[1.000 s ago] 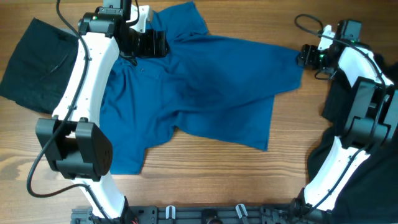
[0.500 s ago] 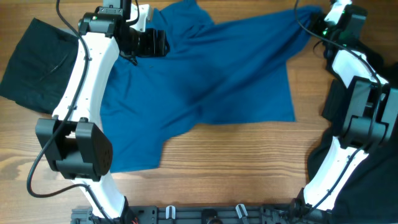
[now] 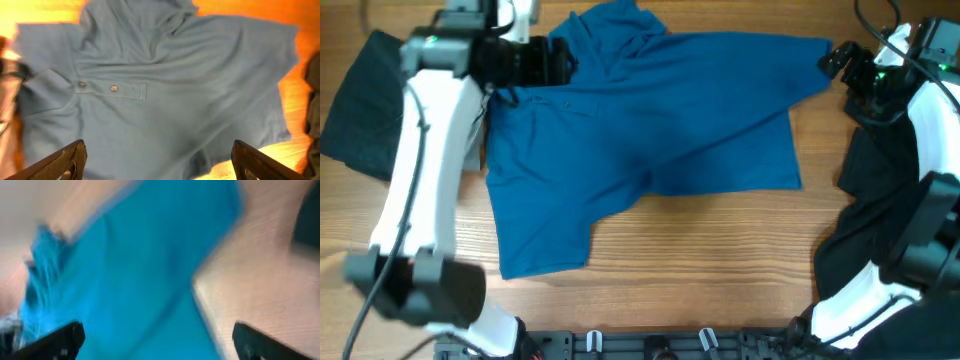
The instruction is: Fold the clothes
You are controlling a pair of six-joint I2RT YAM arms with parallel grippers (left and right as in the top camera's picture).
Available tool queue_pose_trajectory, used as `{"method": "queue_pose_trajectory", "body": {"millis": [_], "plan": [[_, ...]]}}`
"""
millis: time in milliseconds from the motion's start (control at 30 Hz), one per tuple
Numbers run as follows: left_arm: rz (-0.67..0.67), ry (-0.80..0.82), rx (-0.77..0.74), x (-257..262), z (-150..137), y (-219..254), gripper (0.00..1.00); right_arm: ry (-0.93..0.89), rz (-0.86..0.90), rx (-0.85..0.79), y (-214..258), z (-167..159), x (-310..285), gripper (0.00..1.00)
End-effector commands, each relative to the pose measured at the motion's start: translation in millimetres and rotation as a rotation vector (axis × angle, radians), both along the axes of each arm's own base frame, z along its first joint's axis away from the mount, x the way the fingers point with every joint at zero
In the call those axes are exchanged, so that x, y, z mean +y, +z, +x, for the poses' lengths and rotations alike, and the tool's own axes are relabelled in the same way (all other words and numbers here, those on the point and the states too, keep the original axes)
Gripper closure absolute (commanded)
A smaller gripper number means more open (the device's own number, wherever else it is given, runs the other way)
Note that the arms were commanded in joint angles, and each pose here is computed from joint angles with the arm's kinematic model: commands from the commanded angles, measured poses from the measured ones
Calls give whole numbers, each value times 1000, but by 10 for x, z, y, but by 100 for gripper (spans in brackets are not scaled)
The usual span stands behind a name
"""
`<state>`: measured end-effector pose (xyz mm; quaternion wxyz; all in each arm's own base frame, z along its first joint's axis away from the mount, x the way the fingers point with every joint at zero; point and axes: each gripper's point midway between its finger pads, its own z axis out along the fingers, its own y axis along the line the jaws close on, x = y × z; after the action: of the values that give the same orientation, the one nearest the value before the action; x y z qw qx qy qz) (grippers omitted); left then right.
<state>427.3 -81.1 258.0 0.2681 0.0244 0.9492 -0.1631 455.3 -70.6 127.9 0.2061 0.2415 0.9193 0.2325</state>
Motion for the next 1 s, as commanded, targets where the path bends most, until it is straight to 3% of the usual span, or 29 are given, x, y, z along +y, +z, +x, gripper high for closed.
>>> {"method": "queue_pose_trajectory", "body": {"millis": [0, 100, 133, 333, 433, 500, 600, 800, 967], "plan": [[7, 14, -25, 113, -255, 278, 5, -18, -67, 353, -596, -636, 255, 9], [18, 42, 67, 232, -482, 196, 5, -47, -185, 540, -933, -1105, 172, 31], [19, 50, 91, 267, -541, 179, 6, -57, -203, 579, -1032, -1226, 152, 32], [25, 80, 103, 376, -804, 314, 5, -52, -208, 685, -1355, -1636, 203, 25], [60, 103, 74, 447, -909, 422, 5, -43, -157, 619, -1463, -1547, 293, 28], [66, 107, 62, 459, -959, 469, 3, -11, -139, 589, -1448, -1490, 329, 47], [78, 114, 70, 482, -1003, 471, 3, 33, -158, 618, -1321, -1545, 311, 96], [147, 150, 119, 611, -1094, 389, 2, -195, -307, 784, -670, -2004, -28, 96], [154, 146, 181, 615, -1191, 304, 0, -233, -347, 862, -490, -2301, -192, 96]]}}
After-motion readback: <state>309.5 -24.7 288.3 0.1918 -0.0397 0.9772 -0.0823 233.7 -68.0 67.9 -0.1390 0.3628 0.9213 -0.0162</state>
